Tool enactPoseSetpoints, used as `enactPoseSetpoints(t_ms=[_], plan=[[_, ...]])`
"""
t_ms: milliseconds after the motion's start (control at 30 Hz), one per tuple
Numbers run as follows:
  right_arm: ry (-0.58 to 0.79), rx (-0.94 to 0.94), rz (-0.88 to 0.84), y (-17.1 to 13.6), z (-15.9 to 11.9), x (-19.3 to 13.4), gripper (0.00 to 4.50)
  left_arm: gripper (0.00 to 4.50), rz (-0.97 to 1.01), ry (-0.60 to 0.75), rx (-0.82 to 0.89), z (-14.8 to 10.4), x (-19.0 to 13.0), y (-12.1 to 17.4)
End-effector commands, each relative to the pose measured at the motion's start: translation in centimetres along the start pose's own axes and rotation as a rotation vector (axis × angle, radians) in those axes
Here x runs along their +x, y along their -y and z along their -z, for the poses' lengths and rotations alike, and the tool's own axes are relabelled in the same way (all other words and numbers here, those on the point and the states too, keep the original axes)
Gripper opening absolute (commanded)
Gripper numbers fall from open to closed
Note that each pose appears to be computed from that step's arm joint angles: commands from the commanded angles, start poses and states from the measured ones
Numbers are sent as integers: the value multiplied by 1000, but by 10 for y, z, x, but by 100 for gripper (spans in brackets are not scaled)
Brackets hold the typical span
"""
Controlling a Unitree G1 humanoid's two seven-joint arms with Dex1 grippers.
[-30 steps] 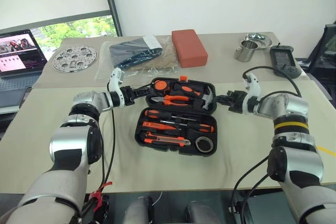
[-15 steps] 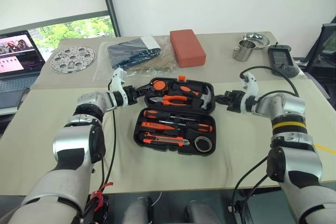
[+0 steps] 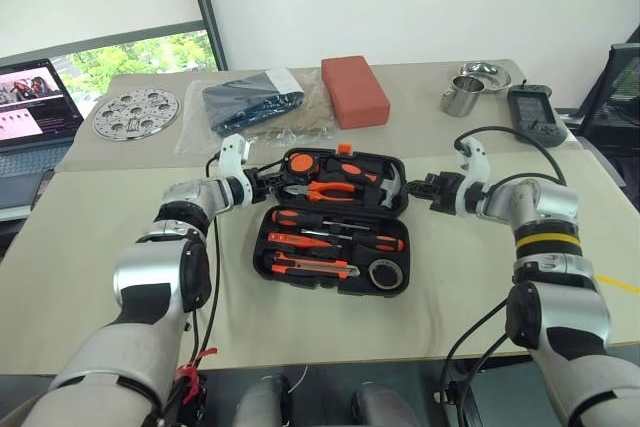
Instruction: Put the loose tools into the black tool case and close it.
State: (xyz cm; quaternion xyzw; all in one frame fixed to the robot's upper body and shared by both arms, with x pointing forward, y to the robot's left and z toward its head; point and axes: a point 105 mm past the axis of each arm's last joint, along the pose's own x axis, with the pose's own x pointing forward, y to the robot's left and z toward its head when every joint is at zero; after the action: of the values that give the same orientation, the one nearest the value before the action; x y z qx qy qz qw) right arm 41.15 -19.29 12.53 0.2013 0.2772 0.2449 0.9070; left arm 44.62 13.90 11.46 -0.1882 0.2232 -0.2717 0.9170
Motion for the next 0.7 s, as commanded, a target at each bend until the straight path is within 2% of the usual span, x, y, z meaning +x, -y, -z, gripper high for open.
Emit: enactPoseSetpoints(t_ms=[33,200,367,533,600,700], plan=[[53,-36,-37,-11,-13,-1,0,2,-12,11,45,-8,1,2],[71,-47,-43,-11,-15,-2,0,2,6,45,36,-12,0,4],[140,-111,-111,-22,-23,-4,0,2,127,62,51,-16,-2,15],[296,-339,-242,-48,-33,-22,0,2,250,159,156,-33,-14,24],[353,-459,-273,-57,-27,-32,0,2,262,221,246,-45,-20,24],[371,-548,-300,-64,-15,-40,0,2,310,223,363,-45,-27,27]])
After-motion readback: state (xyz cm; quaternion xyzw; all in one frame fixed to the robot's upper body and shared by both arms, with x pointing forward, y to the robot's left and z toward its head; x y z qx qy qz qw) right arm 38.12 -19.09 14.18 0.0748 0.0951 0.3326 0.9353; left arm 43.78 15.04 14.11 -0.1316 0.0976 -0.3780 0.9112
